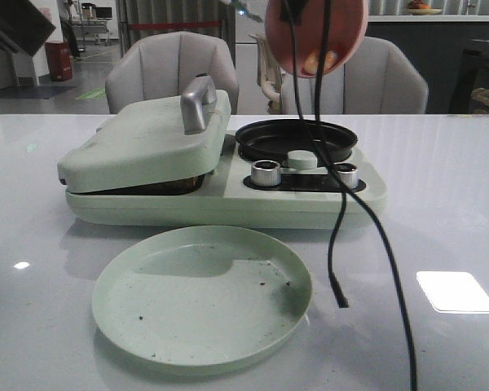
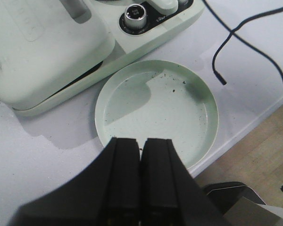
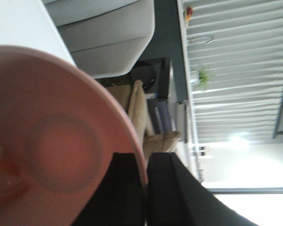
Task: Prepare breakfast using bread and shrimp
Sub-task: 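Lift the pink bowl with the right gripper and tip shrimp into the pan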
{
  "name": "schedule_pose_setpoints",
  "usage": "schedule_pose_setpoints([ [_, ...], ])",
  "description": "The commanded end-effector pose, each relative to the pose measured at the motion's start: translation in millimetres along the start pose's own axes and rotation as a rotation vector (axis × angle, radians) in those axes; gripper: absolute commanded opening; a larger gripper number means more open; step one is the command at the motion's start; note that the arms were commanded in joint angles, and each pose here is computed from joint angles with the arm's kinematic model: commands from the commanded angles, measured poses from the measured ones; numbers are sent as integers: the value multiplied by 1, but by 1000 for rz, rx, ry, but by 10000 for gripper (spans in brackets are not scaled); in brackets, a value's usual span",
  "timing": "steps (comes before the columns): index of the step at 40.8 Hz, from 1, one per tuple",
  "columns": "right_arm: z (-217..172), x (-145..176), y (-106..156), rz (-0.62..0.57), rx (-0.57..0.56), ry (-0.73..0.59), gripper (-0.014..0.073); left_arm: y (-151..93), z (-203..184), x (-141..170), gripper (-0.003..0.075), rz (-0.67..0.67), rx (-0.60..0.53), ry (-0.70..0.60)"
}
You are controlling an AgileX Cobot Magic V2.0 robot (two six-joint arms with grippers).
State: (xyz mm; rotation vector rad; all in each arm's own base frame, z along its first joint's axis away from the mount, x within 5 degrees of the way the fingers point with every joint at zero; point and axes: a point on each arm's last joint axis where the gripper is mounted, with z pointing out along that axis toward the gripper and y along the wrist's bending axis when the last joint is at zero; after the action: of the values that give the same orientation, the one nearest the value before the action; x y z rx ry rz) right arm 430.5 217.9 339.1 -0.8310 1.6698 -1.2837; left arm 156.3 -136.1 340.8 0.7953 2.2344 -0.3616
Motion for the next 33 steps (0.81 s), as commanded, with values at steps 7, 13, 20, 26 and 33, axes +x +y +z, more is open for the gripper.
schedule_pose_setpoints([
  [7,-15,-3,-58,-24,313,-66,44,-2,-11,-12,100,-8,15,-109],
  [13,-16,-3,-65,-2,327,-57,44,-2,-11,-12,100,-8,15,-109],
  [20,-19,-2,-77,35,350,-49,44,-2,-11,-12,100,-8,15,-109],
  [26,-21,-1,-83,49,358,-49,44,-2,-11,-12,100,-8,15,-109],
  [33,-21,-1,-84,51,360,-45,44,-2,-11,-12,100,-8,15,-109],
])
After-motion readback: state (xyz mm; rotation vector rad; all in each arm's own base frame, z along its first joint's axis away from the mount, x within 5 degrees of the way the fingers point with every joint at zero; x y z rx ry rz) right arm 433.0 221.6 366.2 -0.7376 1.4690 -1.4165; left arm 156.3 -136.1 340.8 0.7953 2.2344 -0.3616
